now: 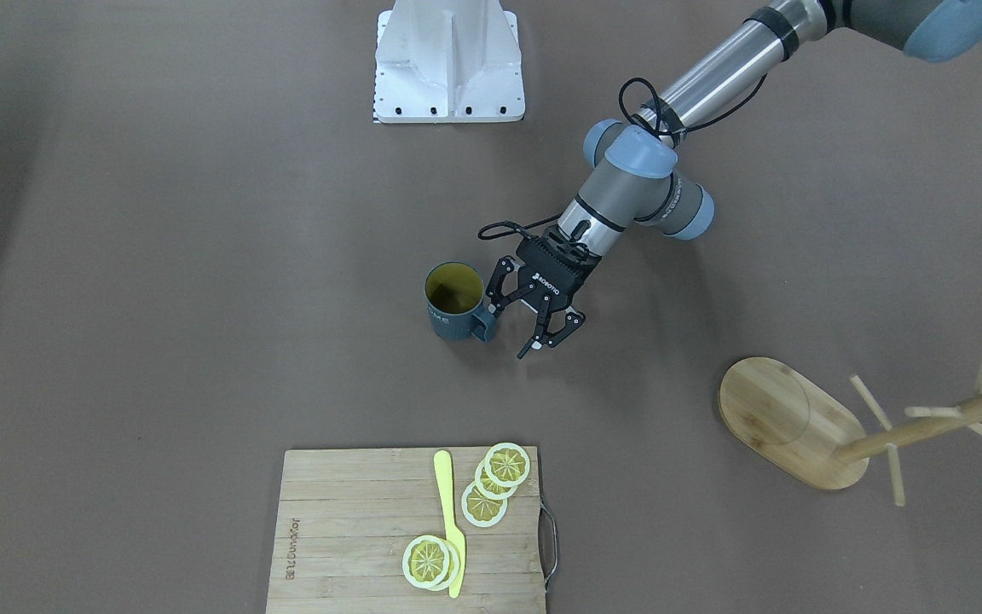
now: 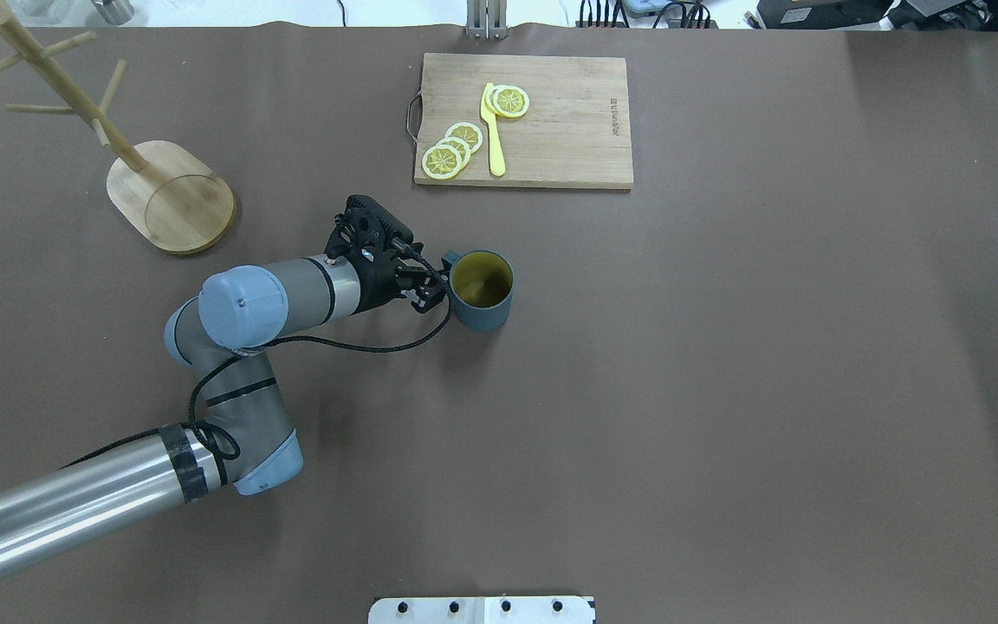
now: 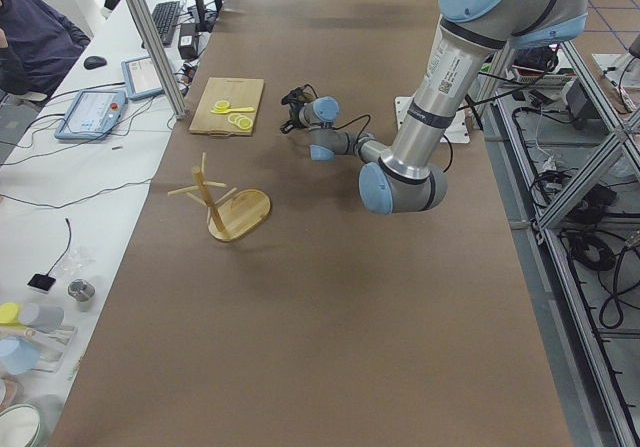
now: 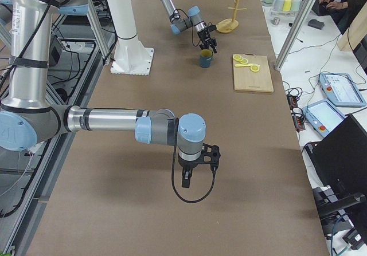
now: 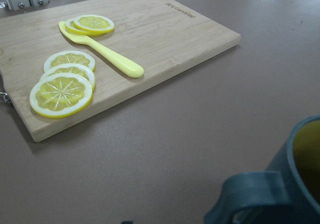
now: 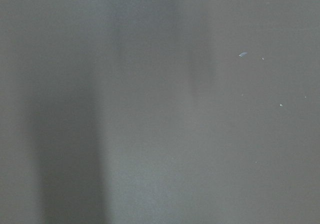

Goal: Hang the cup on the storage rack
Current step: 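Close the left gripper on the teal mug's handle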

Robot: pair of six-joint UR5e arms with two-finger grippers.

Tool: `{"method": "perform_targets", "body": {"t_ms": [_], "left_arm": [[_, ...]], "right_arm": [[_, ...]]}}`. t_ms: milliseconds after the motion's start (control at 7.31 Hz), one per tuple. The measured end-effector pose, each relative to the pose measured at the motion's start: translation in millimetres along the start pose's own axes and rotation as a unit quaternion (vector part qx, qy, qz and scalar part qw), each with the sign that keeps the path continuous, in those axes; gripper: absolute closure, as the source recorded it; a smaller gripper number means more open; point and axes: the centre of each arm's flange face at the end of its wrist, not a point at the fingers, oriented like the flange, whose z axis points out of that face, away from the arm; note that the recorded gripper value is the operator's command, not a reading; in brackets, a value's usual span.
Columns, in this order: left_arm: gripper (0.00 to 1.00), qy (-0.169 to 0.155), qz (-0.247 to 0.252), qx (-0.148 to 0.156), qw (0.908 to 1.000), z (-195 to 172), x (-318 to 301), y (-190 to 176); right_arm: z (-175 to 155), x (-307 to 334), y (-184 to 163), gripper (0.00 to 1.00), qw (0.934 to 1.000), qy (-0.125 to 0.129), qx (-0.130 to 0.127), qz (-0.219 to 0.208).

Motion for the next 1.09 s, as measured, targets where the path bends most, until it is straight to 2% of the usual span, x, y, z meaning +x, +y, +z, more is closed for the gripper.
{"method": "perform_targets", "body": {"t_ms": [411, 547, 684, 958, 1095], "left_arm": [[0.37, 0.005, 0.000, 0.003, 1.0000, 3.1, 5.7, -4.5], [0.40, 0.008, 0.000, 0.004, 1.0000, 3.3, 7.5, -5.3], [0.52, 0.009, 0.000, 0.005, 0.9999, 3.3, 8.9, -5.3], [0.86, 0.011, 0.000, 0.005, 0.9999, 2.7, 10.2, -5.2], [1.00, 0.011, 0.000, 0.006, 0.9999, 2.4, 10.2, -4.8]], "right_arm": [[1.4, 1.1, 0.2, 0.00, 1.0000, 0.000, -0.001, 0.001], [1.6, 1.3, 0.2, 0.00, 1.0000, 0.000, -0.002, 0.001], [1.7, 1.5, 0.2, 0.00, 1.0000, 0.000, -0.002, 0.001], [1.6, 1.3, -0.2, 0.00, 1.0000, 0.000, -0.002, 0.001], [1.4, 1.1, -0.4, 0.00, 1.0000, 0.000, -0.001, 0.001]]}}
